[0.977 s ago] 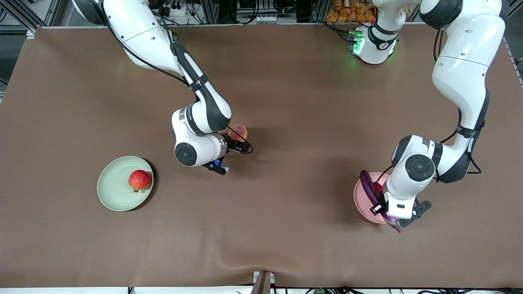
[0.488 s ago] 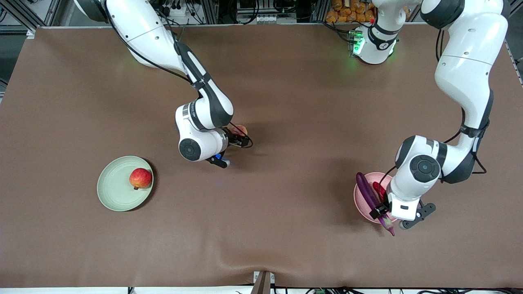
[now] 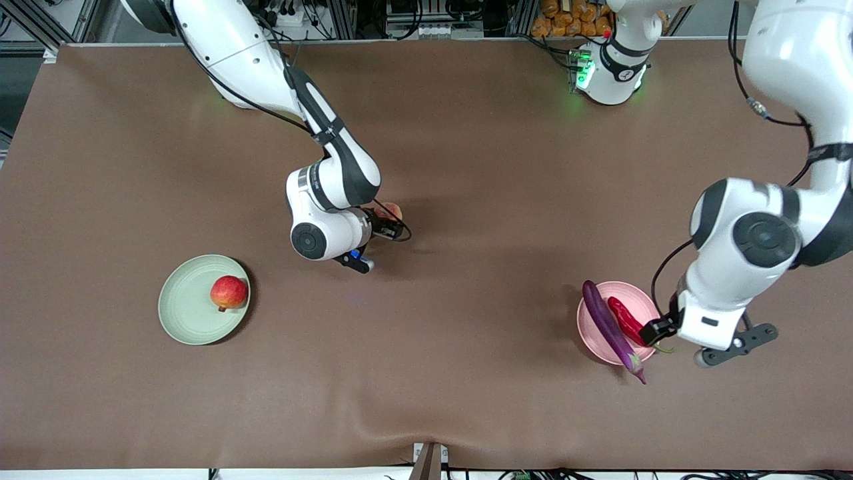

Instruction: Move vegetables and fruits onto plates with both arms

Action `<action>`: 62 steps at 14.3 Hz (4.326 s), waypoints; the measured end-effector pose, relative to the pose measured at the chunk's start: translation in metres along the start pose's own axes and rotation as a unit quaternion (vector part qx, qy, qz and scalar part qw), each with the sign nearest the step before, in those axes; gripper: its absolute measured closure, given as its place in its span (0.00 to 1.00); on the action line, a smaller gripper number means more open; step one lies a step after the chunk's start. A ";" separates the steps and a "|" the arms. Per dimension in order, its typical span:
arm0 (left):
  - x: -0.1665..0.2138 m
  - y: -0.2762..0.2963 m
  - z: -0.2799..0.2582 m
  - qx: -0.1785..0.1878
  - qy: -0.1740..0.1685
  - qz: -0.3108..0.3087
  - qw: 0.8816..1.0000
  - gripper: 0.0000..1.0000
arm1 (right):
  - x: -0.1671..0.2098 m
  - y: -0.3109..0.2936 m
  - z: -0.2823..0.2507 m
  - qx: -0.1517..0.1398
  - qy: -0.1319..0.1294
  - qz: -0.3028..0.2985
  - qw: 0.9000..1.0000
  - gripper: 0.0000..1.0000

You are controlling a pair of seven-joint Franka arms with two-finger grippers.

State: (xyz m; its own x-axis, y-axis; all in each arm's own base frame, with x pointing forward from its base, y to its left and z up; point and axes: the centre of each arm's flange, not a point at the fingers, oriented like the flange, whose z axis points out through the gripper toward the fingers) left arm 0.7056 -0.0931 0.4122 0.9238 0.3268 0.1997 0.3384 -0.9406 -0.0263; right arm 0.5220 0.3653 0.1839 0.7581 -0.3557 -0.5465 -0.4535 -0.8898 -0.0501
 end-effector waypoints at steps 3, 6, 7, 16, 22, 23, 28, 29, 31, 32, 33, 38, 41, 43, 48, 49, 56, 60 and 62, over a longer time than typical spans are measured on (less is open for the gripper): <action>0.003 -0.037 -0.054 -0.015 -0.042 0.012 0.999 0.00 | 0.021 0.012 -0.037 0.023 0.011 0.016 1.000 0.24; -0.002 -0.075 -0.119 -0.032 -0.081 0.023 0.996 0.00 | 0.057 0.056 -0.138 0.033 0.009 0.017 0.999 0.24; -0.007 -0.088 -0.143 -0.045 -0.091 0.024 0.995 0.00 | 0.069 0.080 -0.174 0.024 0.014 0.009 1.000 0.24; -0.067 -0.125 -0.278 -0.030 -0.084 0.034 0.995 0.00 | 0.163 0.270 -0.281 -0.037 0.066 -0.126 0.989 0.24; -0.072 -0.141 -0.283 -0.023 -0.094 0.059 0.994 0.00 | 0.226 0.314 -0.277 -0.082 0.116 -0.206 0.968 0.24; -0.072 -0.144 -0.283 -0.022 -0.096 0.058 0.993 0.00 | 0.234 0.315 -0.271 -0.089 0.121 -0.214 0.965 0.24; -0.083 -0.135 -0.285 -0.001 -0.092 0.078 0.993 0.00 | 0.266 0.334 -0.250 -0.097 0.141 -0.235 0.957 0.17; -0.089 -0.132 -0.284 0.003 -0.094 0.083 0.992 0.00 | 0.267 0.336 -0.251 -0.097 0.143 -0.238 0.956 0.09; -0.099 -0.131 -0.283 0.006 -0.099 0.088 0.991 0.00 | 0.263 0.328 -0.270 -0.096 0.160 -0.244 0.952 0.01; -0.104 -0.132 -0.284 0.006 -0.099 0.089 0.991 0.00 | 0.254 0.322 -0.289 -0.094 0.175 -0.248 0.948 0.00; -0.107 -0.133 -0.285 0.006 -0.098 0.089 0.991 0.00 | 0.238 0.314 -0.314 -0.093 0.187 -0.254 0.944 0.00; -0.114 -0.134 -0.286 0.007 -0.099 0.090 0.991 0.00 | 0.038 0.275 -0.451 -0.079 0.214 -0.246 0.942 0.00; -0.115 -0.135 -0.289 0.007 -0.096 0.090 0.991 0.00 | -0.063 0.291 -0.474 -0.070 0.218 -0.232 0.946 0.00; -0.115 -0.134 -0.289 0.005 -0.096 0.091 0.991 0.00 | -0.087 0.313 -0.477 -0.065 0.213 -0.220 0.950 0.00; -0.114 -0.129 -0.290 -0.005 -0.086 0.093 0.992 0.00 | -0.080 0.334 -0.477 -0.059 0.208 -0.200 0.956 0.00; -0.114 -0.129 -0.290 -0.006 -0.085 0.093 0.992 0.00 | -0.080 0.333 -0.476 -0.060 0.208 -0.200 0.956 0.00; -0.114 -0.125 -0.289 -0.018 -0.085 0.094 0.992 0.00 | -0.078 0.333 -0.475 -0.059 0.206 -0.196 0.957 0.00; -0.111 -0.123 -0.290 -0.024 -0.083 0.094 0.992 0.00 | -0.076 0.333 -0.473 -0.059 0.204 -0.195 0.957 0.00; -0.110 -0.121 -0.287 -0.023 -0.085 0.095 0.992 0.00 | -0.076 0.333 -0.473 -0.060 0.204 -0.196 0.957 0.00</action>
